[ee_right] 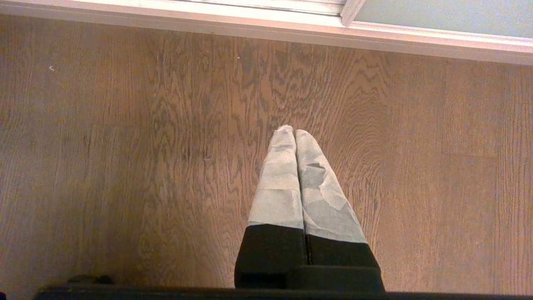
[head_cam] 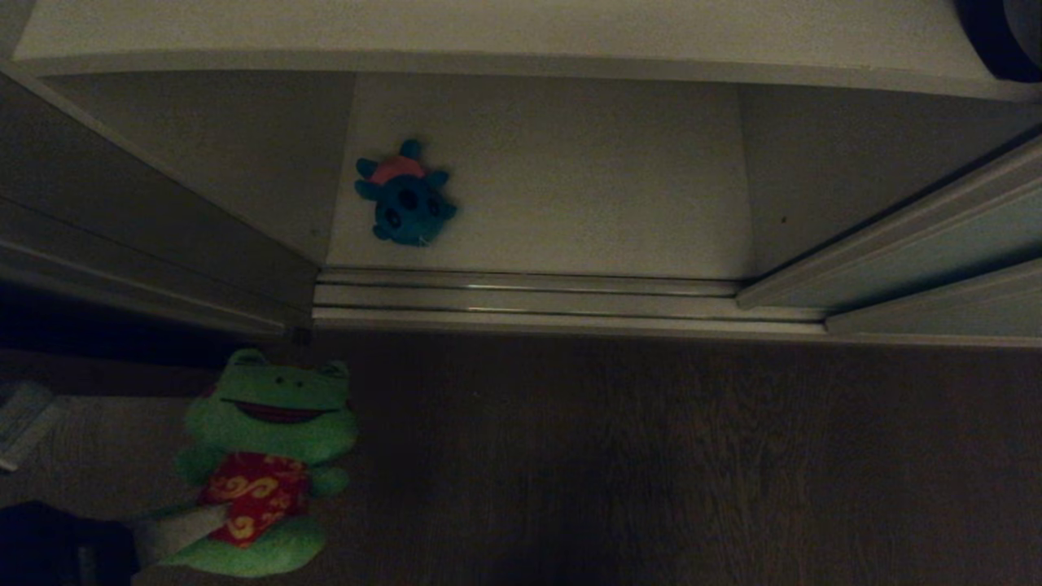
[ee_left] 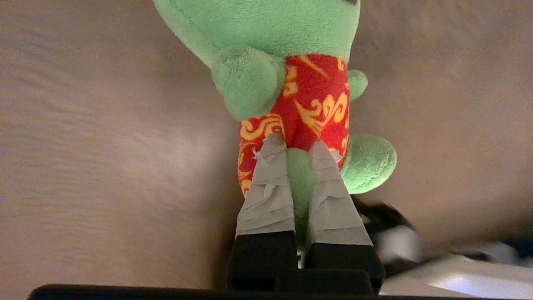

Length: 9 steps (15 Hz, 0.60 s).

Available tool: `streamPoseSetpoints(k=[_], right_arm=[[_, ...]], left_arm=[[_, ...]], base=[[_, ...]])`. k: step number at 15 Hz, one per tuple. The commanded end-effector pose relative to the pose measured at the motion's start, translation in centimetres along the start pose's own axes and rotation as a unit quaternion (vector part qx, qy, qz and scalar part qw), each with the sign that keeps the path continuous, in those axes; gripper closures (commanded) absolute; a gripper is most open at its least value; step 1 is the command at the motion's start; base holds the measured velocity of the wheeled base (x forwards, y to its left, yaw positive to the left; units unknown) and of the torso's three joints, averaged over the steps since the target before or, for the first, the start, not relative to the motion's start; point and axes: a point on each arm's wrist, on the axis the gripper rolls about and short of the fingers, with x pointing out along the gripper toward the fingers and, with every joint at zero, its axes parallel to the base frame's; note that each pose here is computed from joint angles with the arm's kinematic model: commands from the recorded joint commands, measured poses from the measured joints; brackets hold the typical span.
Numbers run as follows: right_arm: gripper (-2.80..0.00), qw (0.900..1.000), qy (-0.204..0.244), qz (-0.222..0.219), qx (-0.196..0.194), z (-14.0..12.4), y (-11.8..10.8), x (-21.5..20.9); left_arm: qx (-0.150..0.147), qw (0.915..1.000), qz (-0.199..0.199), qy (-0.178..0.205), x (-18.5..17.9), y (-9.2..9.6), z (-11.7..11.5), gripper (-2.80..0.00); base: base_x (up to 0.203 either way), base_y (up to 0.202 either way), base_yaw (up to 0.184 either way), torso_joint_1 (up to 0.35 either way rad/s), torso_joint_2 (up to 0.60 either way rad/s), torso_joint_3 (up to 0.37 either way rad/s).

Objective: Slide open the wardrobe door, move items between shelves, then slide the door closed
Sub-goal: Place the green doll on the lower shelf

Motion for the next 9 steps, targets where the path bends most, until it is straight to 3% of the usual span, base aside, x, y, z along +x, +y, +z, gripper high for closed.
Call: streamPoseSetpoints(k=[1,3,5,9], right_arm=[[0.00,1.000,-0.001,0.000,0.000,0.0,0.0,0.0],[0.00,1.000,-0.001,0.000,0.000,0.0,0.0,0.0],[0.00,1.000,-0.001,0.000,0.000,0.0,0.0,0.0],[0.00,1.000,-0.001,0.000,0.001,0.0,0.0,0.0]], left_arm=[[-0.036,0.9943,-0.019,0.098,5.3,1.4,1.3,0.00],[-0.042,0.9885,-0.045,0.138,9.1,1.7,2.4,0.00],[-0.039,0.9852,-0.067,0.153,13.2,1.5,3.6,0.00],[-0.026,0.9906,-0.107,0.082,19.4,-1.6,9.2,0.00]], base=[[0.000,0.000,0.000,0.000,0.00,0.000],[0.000,0.000,0.000,0.000,0.00,0.000],[0.000,0.000,0.000,0.000,0.00,0.000],[0.000,0.000,0.000,0.000,0.00,0.000]])
